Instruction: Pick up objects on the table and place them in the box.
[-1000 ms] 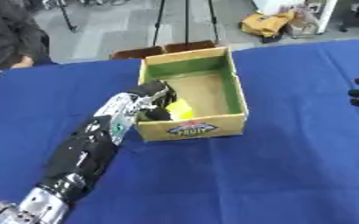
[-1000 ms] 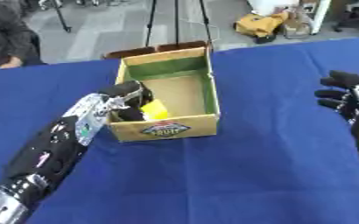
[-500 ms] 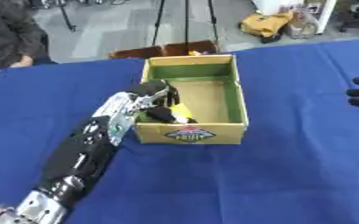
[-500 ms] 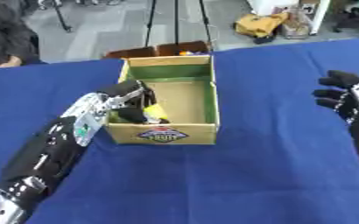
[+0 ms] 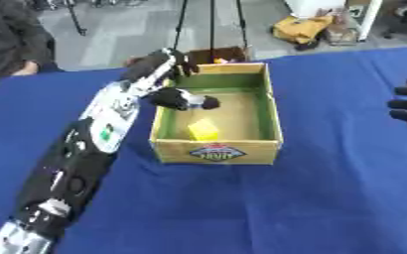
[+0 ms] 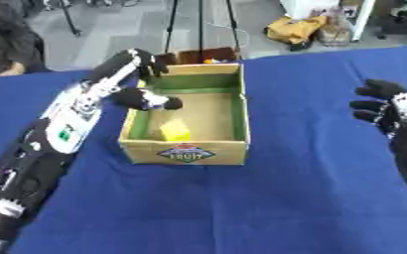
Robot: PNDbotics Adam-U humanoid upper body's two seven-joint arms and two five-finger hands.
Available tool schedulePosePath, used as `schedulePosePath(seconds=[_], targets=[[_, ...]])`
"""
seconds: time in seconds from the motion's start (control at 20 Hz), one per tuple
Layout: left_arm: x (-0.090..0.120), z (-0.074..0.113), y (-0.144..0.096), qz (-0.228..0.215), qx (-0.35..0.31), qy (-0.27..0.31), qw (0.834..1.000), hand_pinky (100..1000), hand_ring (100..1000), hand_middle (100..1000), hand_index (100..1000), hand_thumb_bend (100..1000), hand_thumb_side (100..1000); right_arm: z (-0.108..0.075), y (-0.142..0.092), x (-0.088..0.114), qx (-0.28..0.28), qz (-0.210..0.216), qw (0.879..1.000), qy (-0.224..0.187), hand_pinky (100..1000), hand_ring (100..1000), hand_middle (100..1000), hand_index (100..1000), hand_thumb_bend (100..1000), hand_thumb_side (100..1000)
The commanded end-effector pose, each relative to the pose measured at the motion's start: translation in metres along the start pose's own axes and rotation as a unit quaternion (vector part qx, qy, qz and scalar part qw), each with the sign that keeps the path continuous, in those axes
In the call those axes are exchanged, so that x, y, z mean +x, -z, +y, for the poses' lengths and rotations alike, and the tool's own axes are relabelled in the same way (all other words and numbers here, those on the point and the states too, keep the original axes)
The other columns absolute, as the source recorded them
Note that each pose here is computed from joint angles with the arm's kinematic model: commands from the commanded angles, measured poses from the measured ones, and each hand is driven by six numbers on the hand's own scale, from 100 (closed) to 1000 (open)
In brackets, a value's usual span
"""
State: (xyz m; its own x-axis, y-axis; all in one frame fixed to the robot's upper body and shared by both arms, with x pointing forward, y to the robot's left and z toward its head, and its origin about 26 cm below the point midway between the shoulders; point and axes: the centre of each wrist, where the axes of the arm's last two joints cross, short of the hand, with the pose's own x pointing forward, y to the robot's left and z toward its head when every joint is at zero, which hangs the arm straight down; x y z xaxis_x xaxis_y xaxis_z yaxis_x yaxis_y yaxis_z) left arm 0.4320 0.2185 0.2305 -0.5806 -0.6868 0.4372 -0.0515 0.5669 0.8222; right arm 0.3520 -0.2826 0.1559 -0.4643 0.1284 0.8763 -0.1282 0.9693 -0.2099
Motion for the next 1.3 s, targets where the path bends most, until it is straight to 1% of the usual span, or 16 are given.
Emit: schedulePosePath(seconds=[0.05, 0.15, 0.25, 0.45, 0.65, 0.85, 1.3], targets=[[0.012, 0.04, -0.017, -0.049, 0.076, -0.069, 0.993, 623, 527, 556, 700, 1000, 731, -0.008, 0.001, 0.007, -0.008, -0.01, 1.0, -0.009, 799, 768, 773, 868, 100, 859], [0.011, 0.046, -0.033, -0.062, 0.101, -0.117, 0.986, 617, 523, 551, 698, 1000, 726, -0.009, 0.001, 0.007, -0.011, -0.01, 1.0, -0.01, 799, 768, 773, 868, 100, 859], [0.007, 0.049, -0.05, -0.062, 0.117, -0.149, 0.98, 613, 520, 548, 695, 1000, 728, -0.01, 0.0, 0.006, -0.014, -0.009, 1.0, -0.011, 799, 768, 773, 868, 100, 859], [-0.003, 0.044, -0.08, -0.048, 0.133, -0.189, 0.972, 608, 516, 545, 693, 1000, 738, -0.011, -0.001, 0.006, -0.016, -0.009, 1.0, -0.012, 799, 767, 773, 868, 100, 858], [-0.016, 0.038, -0.106, -0.017, 0.143, -0.207, 0.968, 607, 513, 543, 691, 1000, 752, -0.012, -0.001, 0.006, -0.017, -0.008, 1.0, -0.013, 799, 767, 773, 868, 100, 859], [-0.027, 0.032, -0.126, 0.013, 0.155, -0.215, 0.964, 606, 511, 541, 690, 1000, 755, -0.013, -0.002, 0.005, -0.018, -0.007, 1.0, -0.014, 799, 767, 773, 867, 100, 858], [-0.036, 0.02, -0.149, 0.042, 0.159, -0.225, 0.96, 605, 504, 533, 682, 1000, 760, -0.013, -0.003, 0.004, -0.019, -0.006, 1.0, -0.014, 799, 767, 772, 867, 100, 857]])
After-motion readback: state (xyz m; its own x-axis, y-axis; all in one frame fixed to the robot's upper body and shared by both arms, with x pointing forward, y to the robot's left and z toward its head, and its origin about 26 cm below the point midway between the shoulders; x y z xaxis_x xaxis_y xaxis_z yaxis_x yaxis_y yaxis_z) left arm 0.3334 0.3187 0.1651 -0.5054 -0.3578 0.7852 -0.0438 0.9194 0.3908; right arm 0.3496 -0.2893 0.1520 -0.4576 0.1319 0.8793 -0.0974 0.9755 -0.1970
